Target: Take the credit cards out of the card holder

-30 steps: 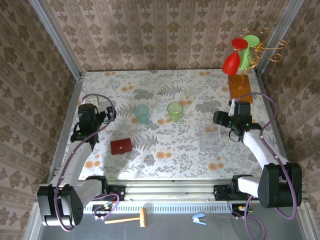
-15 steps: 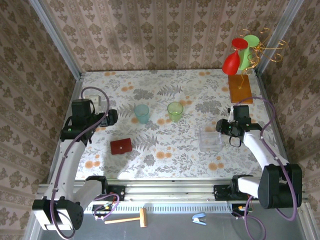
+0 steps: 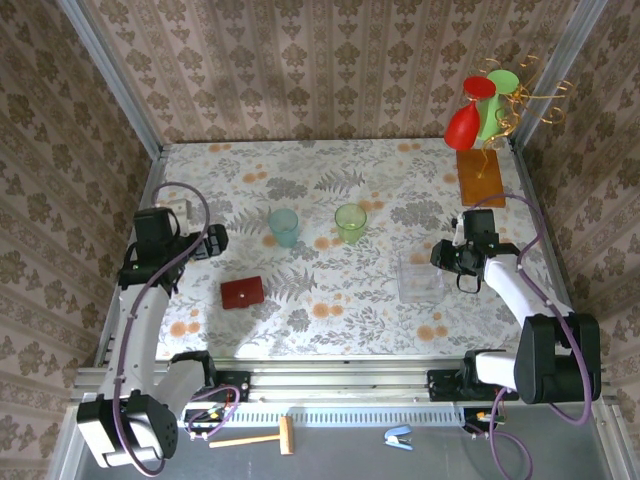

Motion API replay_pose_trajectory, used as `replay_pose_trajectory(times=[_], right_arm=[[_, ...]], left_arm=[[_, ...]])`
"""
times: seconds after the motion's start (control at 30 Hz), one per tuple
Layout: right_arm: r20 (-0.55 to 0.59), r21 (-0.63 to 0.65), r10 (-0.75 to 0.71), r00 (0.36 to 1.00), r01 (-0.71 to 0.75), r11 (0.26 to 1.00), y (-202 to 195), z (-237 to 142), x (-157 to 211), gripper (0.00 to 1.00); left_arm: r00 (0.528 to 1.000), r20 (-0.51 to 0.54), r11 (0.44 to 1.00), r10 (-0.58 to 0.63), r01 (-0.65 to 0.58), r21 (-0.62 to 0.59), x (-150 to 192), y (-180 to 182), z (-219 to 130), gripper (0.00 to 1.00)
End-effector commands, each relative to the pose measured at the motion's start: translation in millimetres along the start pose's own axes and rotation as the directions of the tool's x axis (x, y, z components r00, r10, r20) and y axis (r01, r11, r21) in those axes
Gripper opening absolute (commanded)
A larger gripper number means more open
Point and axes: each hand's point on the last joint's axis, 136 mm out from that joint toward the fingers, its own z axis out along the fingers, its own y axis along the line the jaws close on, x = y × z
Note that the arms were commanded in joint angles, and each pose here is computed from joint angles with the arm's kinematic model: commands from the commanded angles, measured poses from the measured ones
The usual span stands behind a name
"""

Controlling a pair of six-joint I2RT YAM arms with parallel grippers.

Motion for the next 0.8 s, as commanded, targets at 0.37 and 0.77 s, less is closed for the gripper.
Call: replay_pose_trajectory(times=[0.37, 0.77], right_arm=[[-0.021, -0.029, -0.020, 1.000, 0.020, 0.999, 6, 2, -2, 0.26], [-0.030, -0.016, -0.025, 0.999, 0.025, 1.000, 5, 4, -3, 0.17]], left_arm=[[0.999, 0.026, 0.998, -0.045, 0.044, 0.048, -3, 1, -3, 1.00], [1.000, 0.011, 1.000, 0.013, -0.013, 0.011, 3, 7, -7, 1.00]])
